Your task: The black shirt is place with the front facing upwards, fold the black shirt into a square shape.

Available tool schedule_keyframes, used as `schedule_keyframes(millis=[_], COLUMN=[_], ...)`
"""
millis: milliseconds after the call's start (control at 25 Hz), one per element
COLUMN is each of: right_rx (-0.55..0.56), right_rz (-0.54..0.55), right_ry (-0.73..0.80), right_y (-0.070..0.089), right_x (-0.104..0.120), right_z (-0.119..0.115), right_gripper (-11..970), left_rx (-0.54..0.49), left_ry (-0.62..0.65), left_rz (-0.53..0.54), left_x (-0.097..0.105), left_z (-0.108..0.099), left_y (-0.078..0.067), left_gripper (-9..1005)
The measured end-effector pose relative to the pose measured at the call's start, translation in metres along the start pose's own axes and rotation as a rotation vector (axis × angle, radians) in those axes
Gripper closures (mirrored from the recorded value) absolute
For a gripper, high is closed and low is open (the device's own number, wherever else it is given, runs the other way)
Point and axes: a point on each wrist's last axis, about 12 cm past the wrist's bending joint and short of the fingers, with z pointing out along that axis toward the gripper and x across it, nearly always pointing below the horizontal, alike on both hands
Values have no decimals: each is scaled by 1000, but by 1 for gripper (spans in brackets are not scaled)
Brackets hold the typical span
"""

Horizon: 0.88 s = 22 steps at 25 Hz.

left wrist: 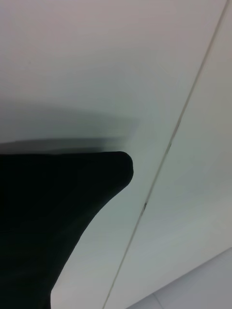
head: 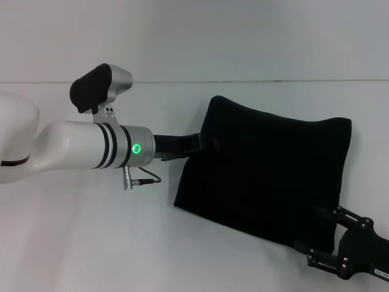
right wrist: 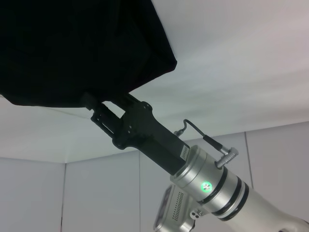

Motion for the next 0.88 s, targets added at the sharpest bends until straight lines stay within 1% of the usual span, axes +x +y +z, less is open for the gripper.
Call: schedule_keyframes(millis=[320,440,640,720,880], right_rx=[3,4,4,6,43], right_rz=[1,1,-2,-5,-2], right_ry=[-2,-3,-4,-7,-17], right_y=[0,0,-1,-2,-8], right_x=[0,0,-1,-2,-4], right_z=[0,0,1,1,1], right_gripper=[107,108,109,109,108], left_rx=[-1,0,12,24,62], left_ry=[-2,-3,-15,-18,-39], left_rz=[22,23,-8,-40,-143], left_x=[0,0,1,3,13], left_z=[0,0,-3,-6,-19], left_y=[0,0,4,8,24], left_gripper=[531,772,902,905,910])
